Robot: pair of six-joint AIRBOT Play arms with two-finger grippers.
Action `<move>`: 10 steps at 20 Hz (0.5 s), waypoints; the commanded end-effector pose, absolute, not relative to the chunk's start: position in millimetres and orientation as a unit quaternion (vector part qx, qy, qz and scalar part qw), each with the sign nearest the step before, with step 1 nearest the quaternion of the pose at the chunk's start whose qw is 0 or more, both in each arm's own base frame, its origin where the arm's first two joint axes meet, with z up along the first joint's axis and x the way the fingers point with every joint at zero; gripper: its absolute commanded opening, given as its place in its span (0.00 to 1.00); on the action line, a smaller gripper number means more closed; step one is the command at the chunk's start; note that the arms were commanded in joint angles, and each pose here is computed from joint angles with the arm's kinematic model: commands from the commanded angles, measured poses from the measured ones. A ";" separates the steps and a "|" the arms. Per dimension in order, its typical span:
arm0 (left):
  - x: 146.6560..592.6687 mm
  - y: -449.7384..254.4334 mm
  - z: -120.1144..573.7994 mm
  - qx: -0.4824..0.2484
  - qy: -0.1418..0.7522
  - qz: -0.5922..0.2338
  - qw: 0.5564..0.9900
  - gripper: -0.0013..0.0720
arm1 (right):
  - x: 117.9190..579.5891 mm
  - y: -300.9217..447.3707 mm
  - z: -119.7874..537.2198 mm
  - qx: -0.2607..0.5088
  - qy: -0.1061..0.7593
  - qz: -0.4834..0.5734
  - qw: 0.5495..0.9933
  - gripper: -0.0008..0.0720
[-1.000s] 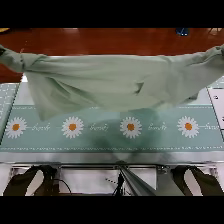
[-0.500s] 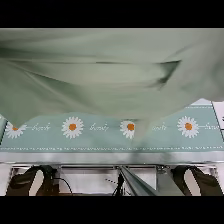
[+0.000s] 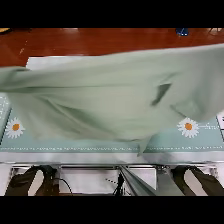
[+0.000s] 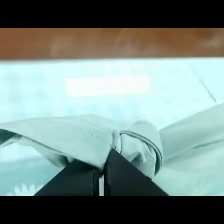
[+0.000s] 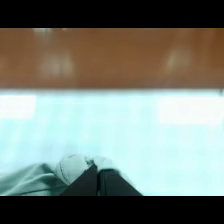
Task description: Fold the shirts.
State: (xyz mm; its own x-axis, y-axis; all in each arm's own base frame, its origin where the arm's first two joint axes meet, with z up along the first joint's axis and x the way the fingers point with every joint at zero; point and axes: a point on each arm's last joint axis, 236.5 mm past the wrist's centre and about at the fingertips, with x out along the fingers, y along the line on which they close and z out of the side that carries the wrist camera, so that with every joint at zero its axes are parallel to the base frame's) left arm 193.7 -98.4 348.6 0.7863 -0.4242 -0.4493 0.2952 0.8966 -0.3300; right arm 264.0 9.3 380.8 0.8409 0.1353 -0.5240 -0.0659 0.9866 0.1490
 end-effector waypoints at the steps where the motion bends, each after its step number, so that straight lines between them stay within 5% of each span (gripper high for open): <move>1: 227.7 -88.4 264.2 -0.165 0.386 -0.183 0.889 0.04 | 325.6 2.9 308.3 0.103 0.405 0.099 0.903 0.06; 5: 299.6 -73.1 174.5 -0.223 0.428 -0.156 0.862 0.05 | 417.5 22.6 222.5 0.111 0.478 0.131 0.861 0.06; 10: 378.9 -71.5 94.3 -0.210 0.449 -0.149 0.855 0.05 | 524.8 70.1 159.5 0.105 0.432 0.142 0.885 0.06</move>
State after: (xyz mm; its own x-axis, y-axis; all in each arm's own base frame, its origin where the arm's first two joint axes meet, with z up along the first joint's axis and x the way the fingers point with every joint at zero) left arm 336.7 -73.6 141.5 0.5501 -0.4642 -0.6942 0.0764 0.8557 -0.5117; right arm 467.1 42.3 195.1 0.5383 0.3321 -0.7745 -0.1400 0.9415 0.3064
